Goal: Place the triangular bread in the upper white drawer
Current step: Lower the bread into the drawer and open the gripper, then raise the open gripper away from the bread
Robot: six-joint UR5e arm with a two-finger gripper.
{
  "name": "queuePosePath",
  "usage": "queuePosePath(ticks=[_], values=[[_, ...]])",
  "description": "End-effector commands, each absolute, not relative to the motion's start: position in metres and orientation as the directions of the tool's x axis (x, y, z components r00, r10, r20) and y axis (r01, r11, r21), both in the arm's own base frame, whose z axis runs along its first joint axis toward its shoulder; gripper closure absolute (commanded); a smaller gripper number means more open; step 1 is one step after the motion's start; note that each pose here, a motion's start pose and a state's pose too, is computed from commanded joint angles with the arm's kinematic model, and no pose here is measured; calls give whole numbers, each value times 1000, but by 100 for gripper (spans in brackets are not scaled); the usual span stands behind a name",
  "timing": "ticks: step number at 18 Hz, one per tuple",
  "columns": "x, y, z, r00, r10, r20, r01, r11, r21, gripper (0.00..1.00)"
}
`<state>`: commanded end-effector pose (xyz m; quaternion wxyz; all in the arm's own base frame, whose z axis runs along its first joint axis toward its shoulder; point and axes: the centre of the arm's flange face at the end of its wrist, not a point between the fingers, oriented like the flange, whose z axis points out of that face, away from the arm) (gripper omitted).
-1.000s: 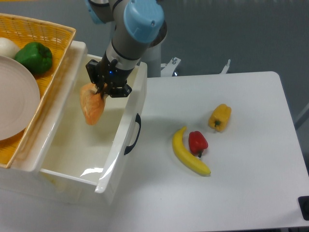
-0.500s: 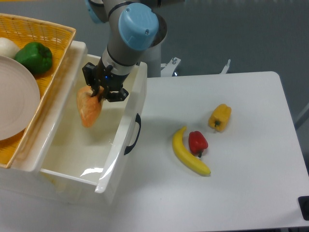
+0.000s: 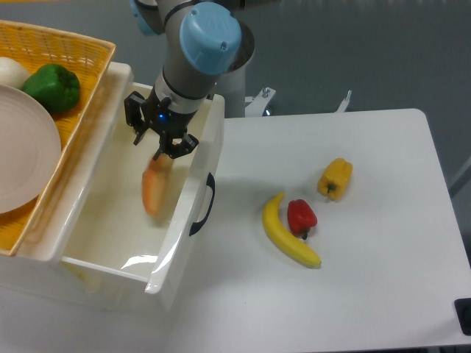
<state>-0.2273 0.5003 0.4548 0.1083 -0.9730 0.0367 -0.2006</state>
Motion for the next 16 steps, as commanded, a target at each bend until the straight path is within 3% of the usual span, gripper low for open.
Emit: queuePosePath(ticks=[11, 16], values=[[-242, 484, 475, 931, -89, 353, 4, -967, -254, 51], [-266, 462, 494, 962, -47, 268, 21, -969, -246, 51]])
